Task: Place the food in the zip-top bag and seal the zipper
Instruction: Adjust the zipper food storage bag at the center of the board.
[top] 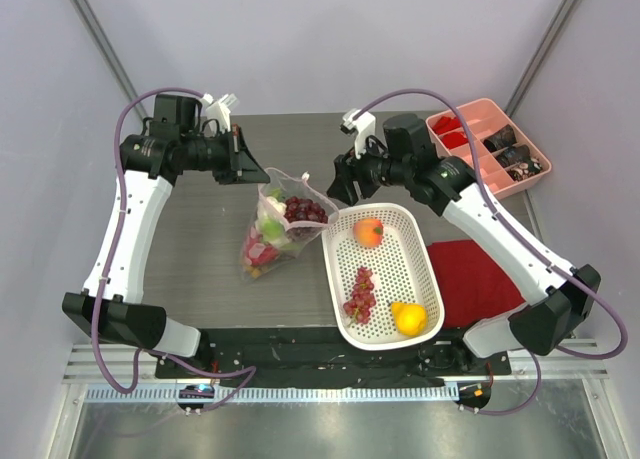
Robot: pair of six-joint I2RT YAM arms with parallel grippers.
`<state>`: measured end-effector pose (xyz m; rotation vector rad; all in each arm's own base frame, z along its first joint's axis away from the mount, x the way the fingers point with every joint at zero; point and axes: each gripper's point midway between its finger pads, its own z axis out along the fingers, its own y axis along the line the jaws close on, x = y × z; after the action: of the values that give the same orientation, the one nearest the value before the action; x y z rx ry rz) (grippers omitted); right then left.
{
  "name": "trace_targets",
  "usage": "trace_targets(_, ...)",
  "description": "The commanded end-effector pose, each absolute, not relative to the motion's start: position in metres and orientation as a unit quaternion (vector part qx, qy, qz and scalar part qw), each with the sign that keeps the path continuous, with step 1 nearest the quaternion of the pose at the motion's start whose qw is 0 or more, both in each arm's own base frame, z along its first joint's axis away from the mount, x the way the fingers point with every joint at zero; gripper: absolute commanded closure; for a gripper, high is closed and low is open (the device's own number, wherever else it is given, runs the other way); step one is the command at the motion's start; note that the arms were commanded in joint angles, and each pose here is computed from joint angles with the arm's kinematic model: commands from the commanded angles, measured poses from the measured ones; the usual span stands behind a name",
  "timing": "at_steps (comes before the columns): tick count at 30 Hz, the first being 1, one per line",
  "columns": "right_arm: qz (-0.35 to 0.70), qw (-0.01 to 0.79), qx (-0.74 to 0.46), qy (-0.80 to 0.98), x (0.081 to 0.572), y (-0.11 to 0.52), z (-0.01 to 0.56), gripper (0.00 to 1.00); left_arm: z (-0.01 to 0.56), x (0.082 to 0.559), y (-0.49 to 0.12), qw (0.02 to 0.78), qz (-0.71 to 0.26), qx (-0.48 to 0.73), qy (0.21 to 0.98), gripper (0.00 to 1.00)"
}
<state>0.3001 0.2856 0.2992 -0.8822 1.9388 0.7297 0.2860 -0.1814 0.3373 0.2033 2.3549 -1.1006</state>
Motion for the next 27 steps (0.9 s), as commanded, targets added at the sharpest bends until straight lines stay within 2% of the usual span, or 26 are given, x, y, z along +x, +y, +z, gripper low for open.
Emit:
trace_targets(1, 0.323, 0.418, -0.367, 0.766, 0.280, 0.288, 0.305, 0.36, 0.359, 0.282, -0.183, 0.295, -0.425, 0.091, 0.851, 1.00)
trace_targets(10, 0.305, 0.386, -0.400, 0.773, 0.267, 0.296, 0.276, 0.37, 0.358, 0.282, -0.182, 0.296, -0.423, 0.089, 0.852, 1.00)
trace_targets(13, 0.286, 0.378, -0.407, 0.781, 0.268, 0.295, 0.262, 0.44, 0.359, 0.282, -0.182, 0.296, -0.423, 0.089, 0.851, 1.00)
trace_targets(17, 0.296, 0.373, -0.400, 0.783, 0.267, 0.299, 0.268, 0.99, 0.357, 0.282, -0.180, 0.298, -0.416, 0.090, 0.854, 1.00)
trace_targets(21, 0.382, 0.395, -0.358, 0.755, 0.255, 0.318, 0.329, 0.99, 0.354, 0.284, -0.172, 0.313, -0.384, 0.104, 0.862, 1.00)
trace_targets(25, 0.456, 0.422, -0.331, 0.711, 0.241, 0.337, 0.402, 0.99, 0.383, 0.280, -0.164, 0.377, -0.324, 0.162, 0.852, 1.00)
trace_targets(27, 0.477, 0.411, -0.330, 0.703, 0.234, 0.345, 0.414, 0.99, 0.386, 0.279, -0.156, 0.395, -0.280, 0.179, 0.857, 1.00)
